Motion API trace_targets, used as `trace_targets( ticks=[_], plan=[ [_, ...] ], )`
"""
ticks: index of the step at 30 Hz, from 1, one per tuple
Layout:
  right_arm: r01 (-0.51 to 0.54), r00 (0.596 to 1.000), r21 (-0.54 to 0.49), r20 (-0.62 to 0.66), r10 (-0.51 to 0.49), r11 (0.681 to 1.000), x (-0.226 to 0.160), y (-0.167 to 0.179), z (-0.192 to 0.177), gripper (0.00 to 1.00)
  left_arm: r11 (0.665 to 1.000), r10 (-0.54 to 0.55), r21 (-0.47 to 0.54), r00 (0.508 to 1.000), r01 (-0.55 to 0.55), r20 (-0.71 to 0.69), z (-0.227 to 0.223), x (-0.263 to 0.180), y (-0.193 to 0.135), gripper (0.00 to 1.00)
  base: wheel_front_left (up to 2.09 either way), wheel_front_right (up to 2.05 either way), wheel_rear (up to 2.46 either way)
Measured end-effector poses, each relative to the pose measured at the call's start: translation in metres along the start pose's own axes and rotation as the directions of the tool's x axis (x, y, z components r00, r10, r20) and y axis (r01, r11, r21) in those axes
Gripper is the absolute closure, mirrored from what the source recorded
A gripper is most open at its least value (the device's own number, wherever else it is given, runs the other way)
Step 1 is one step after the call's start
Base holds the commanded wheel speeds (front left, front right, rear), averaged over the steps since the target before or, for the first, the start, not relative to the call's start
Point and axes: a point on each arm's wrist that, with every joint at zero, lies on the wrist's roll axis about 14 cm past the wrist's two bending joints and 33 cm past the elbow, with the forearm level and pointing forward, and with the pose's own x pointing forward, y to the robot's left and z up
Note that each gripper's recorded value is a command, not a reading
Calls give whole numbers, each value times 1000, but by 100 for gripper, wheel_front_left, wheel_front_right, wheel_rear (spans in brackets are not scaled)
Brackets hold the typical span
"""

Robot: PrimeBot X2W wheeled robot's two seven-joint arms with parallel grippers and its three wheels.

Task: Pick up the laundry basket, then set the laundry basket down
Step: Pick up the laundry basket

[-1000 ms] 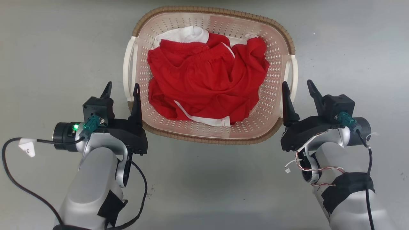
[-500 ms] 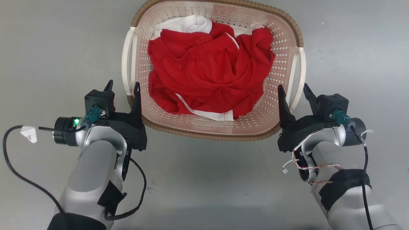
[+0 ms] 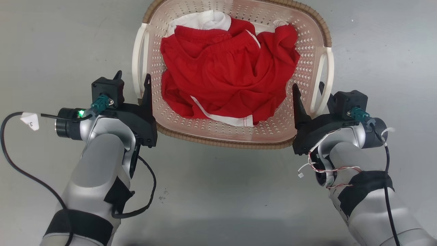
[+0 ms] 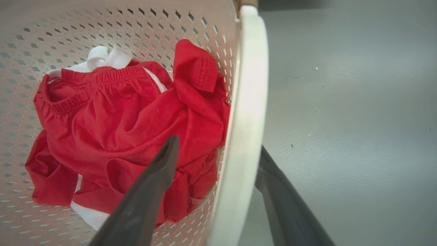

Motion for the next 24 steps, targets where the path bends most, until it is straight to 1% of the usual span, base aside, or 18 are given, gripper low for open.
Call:
trace_targets(
  ticks=[10, 17, 18, 19, 20, 21, 22, 23, 24],
  plan=[
    [-16, 1000, 6, -25, 16, 1000, 3, 6, -4, 0, 1000, -19, 24, 999, 20, -31, -1, 8, -4, 0, 0, 0, 0],
    [-22, 999, 11, -47, 23, 1000, 3, 7, -8, 0, 997, -55, 44, 998, 57, -43, 3, 15, -13, 0, 0, 0, 0],
    [-25, 999, 9, -47, 25, 1000, 4, 8, -8, 0, 997, -57, 46, 997, 59, -43, 3, 16, -14, 5, 0, 0, 0],
    [-27, 999, 7, -45, 28, 1000, 4, 8, -7, 0, 997, -59, 48, 997, 61, -46, 3, 16, -14, 17, 0, 0, 0],
    [-28, 999, 8, -45, 29, 1000, 4, 8, -6, 0, 997, -60, 49, 997, 62, -51, 3, 17, -15, 31, 0, 0, 0],
    [-29, 998, 10, -47, 30, 1000, 4, 9, -7, 0, 997, -61, 51, 997, 64, -52, 3, 18, -15, 52, 0, 0, 0],
    [-27, 998, 7, -53, 27, 1000, 4, 8, -7, 5, 996, -68, 51, 996, 70, -53, 3, 18, -17, 62, 0, 0, 0],
    [-23, 998, 7, -57, 24, 1000, 4, 8, -8, 8, 996, -72, 52, 996, 75, -54, 3, 19, -18, 74, 0, 0, 0],
    [-24, 998, 7, -60, 25, 1000, 4, 8, -9, 21, 996, -74, 55, 996, 77, -55, 4, 19, -18, 88, 0, 0, 0]
  ],
)
